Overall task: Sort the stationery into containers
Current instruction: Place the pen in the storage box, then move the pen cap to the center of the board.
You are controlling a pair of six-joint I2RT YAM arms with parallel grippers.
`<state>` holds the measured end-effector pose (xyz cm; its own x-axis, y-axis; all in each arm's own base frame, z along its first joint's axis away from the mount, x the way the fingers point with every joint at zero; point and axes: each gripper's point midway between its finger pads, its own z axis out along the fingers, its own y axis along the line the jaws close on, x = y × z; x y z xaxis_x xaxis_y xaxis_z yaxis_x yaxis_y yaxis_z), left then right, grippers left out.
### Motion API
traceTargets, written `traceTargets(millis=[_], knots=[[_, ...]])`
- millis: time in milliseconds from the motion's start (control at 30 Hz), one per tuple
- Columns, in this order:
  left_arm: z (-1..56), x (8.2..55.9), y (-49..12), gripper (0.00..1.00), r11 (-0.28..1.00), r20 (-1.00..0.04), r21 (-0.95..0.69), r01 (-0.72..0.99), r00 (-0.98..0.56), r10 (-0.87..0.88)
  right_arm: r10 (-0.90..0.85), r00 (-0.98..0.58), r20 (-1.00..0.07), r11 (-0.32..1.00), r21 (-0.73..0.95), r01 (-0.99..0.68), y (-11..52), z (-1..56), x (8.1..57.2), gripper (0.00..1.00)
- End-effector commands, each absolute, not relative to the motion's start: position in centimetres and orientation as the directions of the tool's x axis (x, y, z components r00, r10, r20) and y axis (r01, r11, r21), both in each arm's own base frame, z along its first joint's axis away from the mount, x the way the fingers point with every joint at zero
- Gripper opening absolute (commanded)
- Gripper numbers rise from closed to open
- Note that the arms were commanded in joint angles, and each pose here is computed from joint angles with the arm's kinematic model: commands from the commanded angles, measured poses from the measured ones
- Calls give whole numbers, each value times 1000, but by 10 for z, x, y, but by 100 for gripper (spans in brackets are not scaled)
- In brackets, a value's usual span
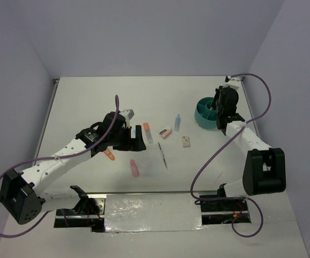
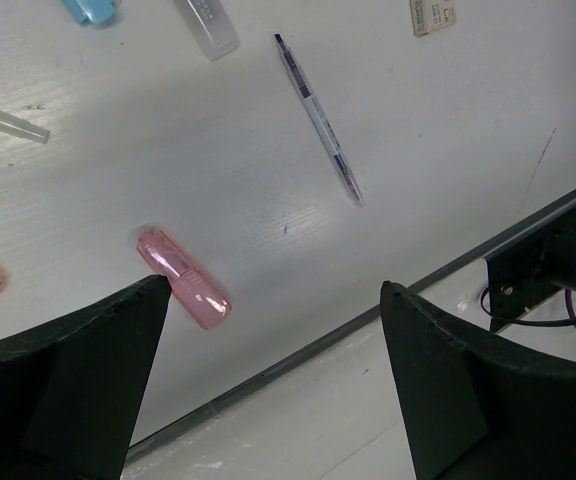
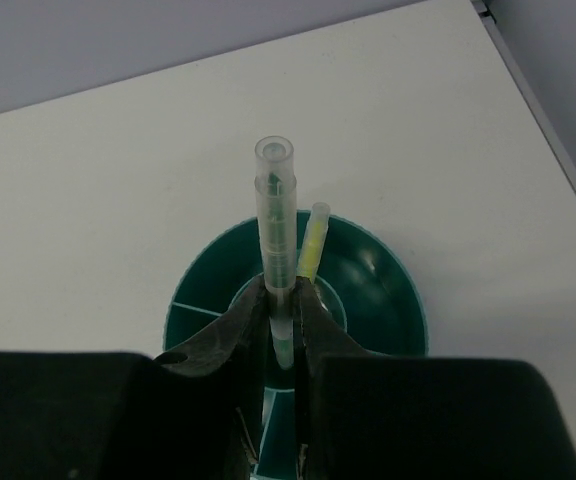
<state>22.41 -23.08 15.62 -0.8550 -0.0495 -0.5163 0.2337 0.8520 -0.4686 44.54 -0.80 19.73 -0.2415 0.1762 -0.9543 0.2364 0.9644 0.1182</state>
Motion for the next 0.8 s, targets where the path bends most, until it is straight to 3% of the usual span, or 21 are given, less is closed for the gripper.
traceTargets(millis=[0,67,133,167,400,500,533,667,767], knots=[[175,234,-235,99,839,-571,-458,293,-821,-25,195,-207,-959,961,144,237,-9,200,450,15],[177,235,-231,99,852,-575,-432,296,-818,-6,197,-221,-955,963,147,225,-6,198,447,44],[181,237,-229,99,859,-584,-416,298,-812,-1,212,-207,-955,963,168,213,-3,203,442,59],[183,238,-228,99,862,-588,-413,296,-809,-4,214,-207,-955,964,172,201,-1,203,439,62],[180,247,-219,99,887,-578,-403,225,-814,-56,240,-113,-964,964,223,148,5,259,418,68],[171,256,-197,99,934,-559,-349,83,-818,-136,287,-131,-949,956,276,95,22,283,404,69],[166,259,-191,99,940,-543,-341,18,-820,-181,277,-208,-938,961,273,50,46,275,394,76],[149,266,-155,99,940,-495,-278,-200,-809,-318,164,-413,-896,976,209,-67,125,250,360,76],[145,271,-145,99,921,-480,-275,-276,-791,-380,116,-593,-796,965,231,-121,174,201,322,76]])
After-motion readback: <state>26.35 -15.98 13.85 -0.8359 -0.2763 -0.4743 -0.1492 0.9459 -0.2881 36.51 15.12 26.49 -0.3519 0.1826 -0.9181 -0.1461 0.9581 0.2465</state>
